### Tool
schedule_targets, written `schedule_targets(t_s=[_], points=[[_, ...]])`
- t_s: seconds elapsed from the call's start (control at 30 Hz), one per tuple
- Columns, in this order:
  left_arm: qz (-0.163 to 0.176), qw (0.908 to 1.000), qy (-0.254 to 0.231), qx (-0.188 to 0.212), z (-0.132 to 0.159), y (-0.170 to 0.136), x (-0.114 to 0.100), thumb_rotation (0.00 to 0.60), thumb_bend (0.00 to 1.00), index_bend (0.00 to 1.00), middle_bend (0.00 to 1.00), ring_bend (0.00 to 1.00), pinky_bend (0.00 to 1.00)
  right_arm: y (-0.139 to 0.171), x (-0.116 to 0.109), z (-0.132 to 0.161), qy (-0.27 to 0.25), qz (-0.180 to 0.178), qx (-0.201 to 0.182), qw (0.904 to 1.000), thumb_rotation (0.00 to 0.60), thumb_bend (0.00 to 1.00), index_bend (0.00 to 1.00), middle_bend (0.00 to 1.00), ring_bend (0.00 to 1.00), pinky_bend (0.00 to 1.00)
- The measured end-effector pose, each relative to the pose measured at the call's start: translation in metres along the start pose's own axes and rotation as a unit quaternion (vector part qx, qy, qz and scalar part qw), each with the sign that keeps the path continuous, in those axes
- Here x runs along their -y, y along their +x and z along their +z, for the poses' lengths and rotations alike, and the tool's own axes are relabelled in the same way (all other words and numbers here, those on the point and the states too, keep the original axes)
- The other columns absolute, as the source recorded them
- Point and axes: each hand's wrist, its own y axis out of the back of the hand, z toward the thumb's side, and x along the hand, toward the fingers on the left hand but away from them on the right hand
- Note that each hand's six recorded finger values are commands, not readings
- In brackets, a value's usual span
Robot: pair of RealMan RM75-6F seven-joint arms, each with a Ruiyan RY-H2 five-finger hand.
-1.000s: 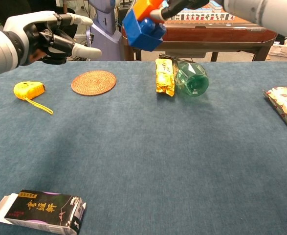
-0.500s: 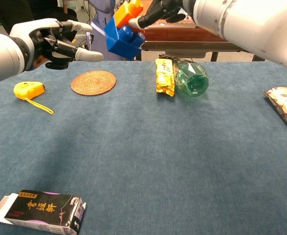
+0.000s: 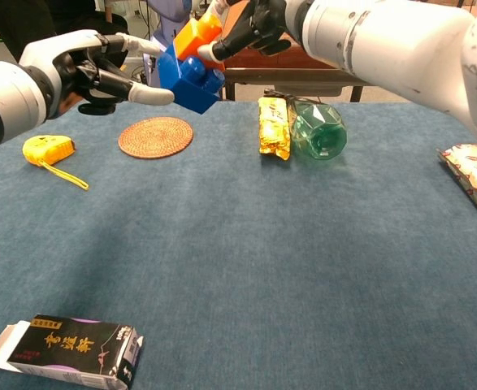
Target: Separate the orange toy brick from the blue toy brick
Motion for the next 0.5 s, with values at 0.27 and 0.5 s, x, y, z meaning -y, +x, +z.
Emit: schedule_targets(t_s=[0.27,0.5], points=[[0.010,0.9996,0.028,-0.003,-0.0019,0.0020,0.0030,0.600,0.00,0.32,1.00,1.00,1.00,0.0008,0.0022,0.0007,-0.012,0.007,0.000,0.9999,0.600,0.35,0.76,1.00,1.00,1.00],[0.015,0.9997,0.020,-0.001,-0.0001,0.0031,0.0055,0.600,0.00,0.40,1.00,1.00,1.00,0.0013,0.0043,-0.0016,-0.016,0.014,0.003,0.9998,0.600,0.35,0.76,1.00,1.00,1.00]])
